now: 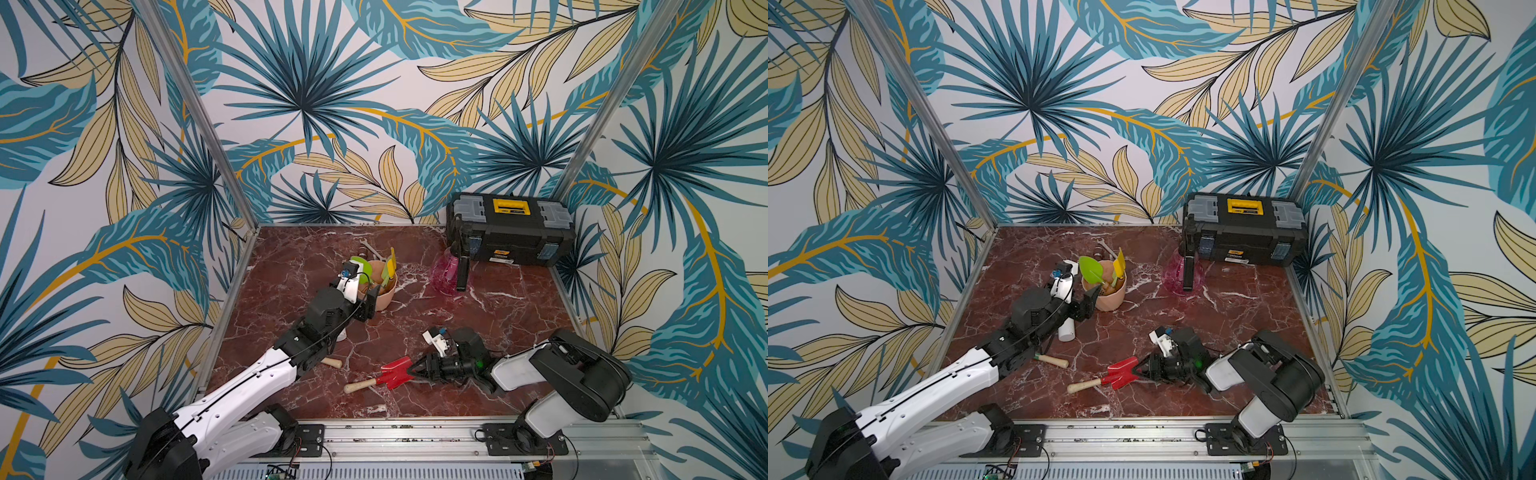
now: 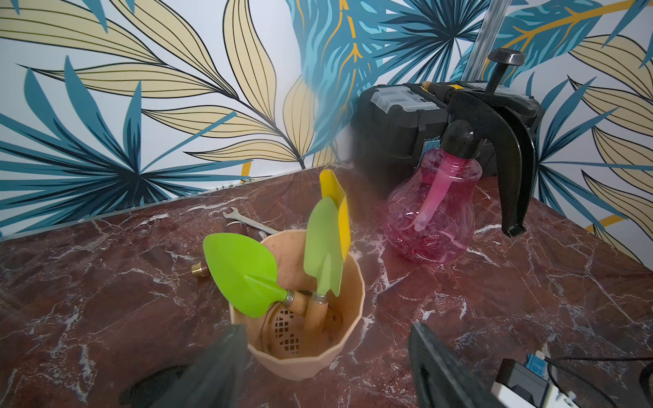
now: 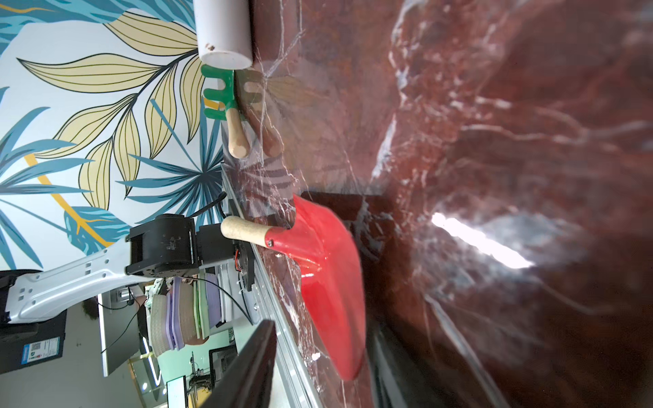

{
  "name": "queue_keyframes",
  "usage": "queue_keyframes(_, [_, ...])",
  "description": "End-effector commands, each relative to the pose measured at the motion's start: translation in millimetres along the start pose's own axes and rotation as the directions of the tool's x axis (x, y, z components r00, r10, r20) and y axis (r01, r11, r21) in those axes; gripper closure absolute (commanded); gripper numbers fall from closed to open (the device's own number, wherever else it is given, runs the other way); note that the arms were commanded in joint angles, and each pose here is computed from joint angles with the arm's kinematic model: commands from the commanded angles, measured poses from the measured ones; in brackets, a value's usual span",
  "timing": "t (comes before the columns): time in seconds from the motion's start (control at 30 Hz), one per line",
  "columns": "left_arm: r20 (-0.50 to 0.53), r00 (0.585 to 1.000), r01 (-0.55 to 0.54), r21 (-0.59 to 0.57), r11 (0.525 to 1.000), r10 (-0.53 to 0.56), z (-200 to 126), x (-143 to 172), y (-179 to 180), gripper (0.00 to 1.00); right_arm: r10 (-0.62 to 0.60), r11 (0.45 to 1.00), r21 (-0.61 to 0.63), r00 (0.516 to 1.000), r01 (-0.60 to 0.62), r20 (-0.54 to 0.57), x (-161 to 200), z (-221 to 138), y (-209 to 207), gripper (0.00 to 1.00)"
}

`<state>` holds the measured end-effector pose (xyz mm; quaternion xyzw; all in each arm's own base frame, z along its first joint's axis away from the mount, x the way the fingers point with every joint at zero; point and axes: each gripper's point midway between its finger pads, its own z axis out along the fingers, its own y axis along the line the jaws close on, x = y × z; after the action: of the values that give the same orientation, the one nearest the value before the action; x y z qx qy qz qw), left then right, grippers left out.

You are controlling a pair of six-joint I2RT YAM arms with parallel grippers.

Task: Organize the gardening tools
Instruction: Pick up the gardening tool from the center of the board.

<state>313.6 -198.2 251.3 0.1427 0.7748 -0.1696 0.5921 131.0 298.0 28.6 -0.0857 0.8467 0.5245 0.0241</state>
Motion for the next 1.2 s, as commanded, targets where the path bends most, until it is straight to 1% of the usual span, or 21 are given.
queue_keyframes(0.0, [0.002,1.0,-0.009,-0.016,1.0,0.009,-5.7,2.2,3.4,0.23,0.029,1.0,0.0,1.0,-0.029,-0.008,1.6,4.3,-8.8,0.59])
queue_keyframes(0.07, [0.006,1.0,-0.009,-0.019,1.0,0.009,-7.8,1.5,4.1,0.23,0.04,0.999,-0.001,0.999,-0.04,-0.011,1.6,5.9,-11.5,0.62])
queue_keyframes(0.13, [0.009,1.0,-0.009,-0.023,1.0,0.01,-9.3,0.9,5.1,0.22,0.048,0.999,-0.003,0.999,-0.049,-0.013,1.8,7.3,-12.8,0.68])
queue_keyframes(0.2, [0.011,1.0,-0.011,-0.027,1.0,0.011,-10.7,0.9,6.0,0.19,0.054,0.999,-0.001,0.998,-0.054,-0.013,1.9,7.7,-14.0,0.73])
queue_keyframes(0.27, [0.014,1.0,-0.012,-0.028,1.0,0.012,-11.8,0.2,6.4,0.18,0.055,0.998,0.006,0.998,-0.055,-0.017,2.7,7.5,-14.8,0.78])
queue_keyframes(0.5, [0.013,1.0,-0.013,-0.026,1.0,0.013,-11.9,1.9,6.0,0.17,0.021,0.999,0.028,1.0,-0.021,-0.006,-3.3,4.9,-9.1,0.91])
queue_keyframes(0.63, [0.01,1.0,-0.017,-0.031,0.999,0.017,-11.9,3.2,6.8,0.17,-0.008,1.0,0.025,1.0,0.008,0.008,-10.1,2.5,1.2,1.0])
queue_keyframes(0.73, [0.008,1.0,-0.02,-0.037,0.999,0.02,-12.5,3.5,8.0,0.17,-0.036,0.999,0.02,0.999,0.035,0.017,-16.2,-0.1,13.3,1.0])
queue_keyframes(0.83, [0.01,1.0,-0.024,-0.043,0.999,0.024,-14.5,2.1,9.2,0.16,-0.076,0.996,0.051,0.997,0.074,0.034,-25.5,-6.0,25.2,1.0])
queue_keyframes(0.97, [0.018,0.999,-0.026,-0.048,0.999,0.027,-19.0,-0.7,10.7,0.14,-0.164,0.98,0.128,0.984,0.153,0.076,-44.4,-18.6,43.8,1.0])
queue_keyframes(1.17, [0.031,0.999,-0.024,-0.051,0.998,0.026,-24.4,-4.5,12.0,0.14,-0.29,0.924,0.28,0.954,0.26,0.072,-64.6,-38.4,59.4,1.0])
